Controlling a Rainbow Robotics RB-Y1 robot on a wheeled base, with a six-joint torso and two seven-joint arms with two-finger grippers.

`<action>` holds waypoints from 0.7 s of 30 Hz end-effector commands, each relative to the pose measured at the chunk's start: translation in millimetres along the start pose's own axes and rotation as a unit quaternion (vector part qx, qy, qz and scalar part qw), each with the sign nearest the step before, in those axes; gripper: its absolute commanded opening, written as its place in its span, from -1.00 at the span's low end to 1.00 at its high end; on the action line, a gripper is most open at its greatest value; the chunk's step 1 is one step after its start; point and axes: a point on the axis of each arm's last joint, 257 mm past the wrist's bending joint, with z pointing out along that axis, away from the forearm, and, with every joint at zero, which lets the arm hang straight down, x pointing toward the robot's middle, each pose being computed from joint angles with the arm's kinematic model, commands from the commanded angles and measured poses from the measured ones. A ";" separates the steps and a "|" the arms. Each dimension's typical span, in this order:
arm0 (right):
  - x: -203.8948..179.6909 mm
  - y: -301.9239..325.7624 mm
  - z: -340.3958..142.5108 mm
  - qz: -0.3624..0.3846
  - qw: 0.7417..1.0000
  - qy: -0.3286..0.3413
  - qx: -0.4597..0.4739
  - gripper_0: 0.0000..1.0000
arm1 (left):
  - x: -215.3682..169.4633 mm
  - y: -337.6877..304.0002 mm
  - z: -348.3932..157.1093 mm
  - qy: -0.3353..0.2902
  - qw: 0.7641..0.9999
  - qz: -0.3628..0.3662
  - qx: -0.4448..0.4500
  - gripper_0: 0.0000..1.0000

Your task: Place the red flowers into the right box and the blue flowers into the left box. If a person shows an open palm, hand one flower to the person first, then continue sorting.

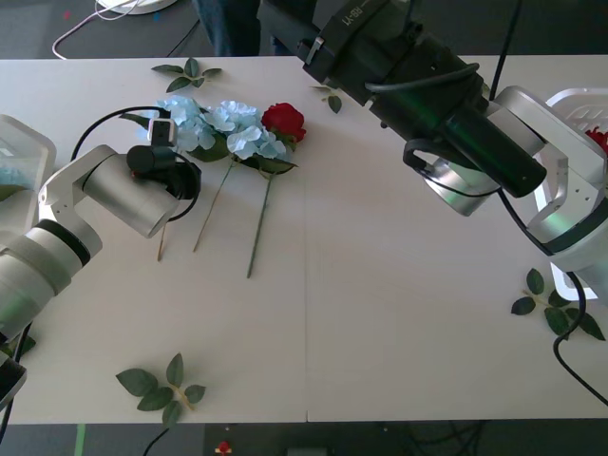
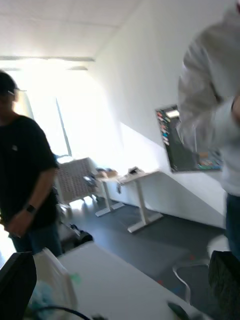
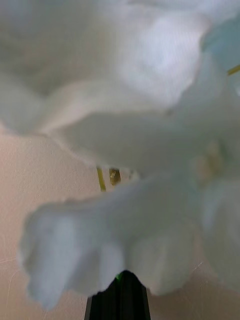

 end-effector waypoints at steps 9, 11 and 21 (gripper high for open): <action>2.0 -40.9 -80.4 -0.024 0.986 0.124 0.106 1.00 | 22.8 32.2 4.9 0.003 1.000 -0.026 -0.014 -1.00; 5.1 -44.6 -97.0 -0.025 0.980 0.148 0.129 1.00 | 22.6 32.4 4.6 0.004 0.999 -0.031 -0.013 -1.00; 1.2 -45.2 -166.4 -0.023 0.935 0.277 0.222 1.00 | -31.3 44.7 -53.7 0.034 0.996 -0.082 -0.029 -1.00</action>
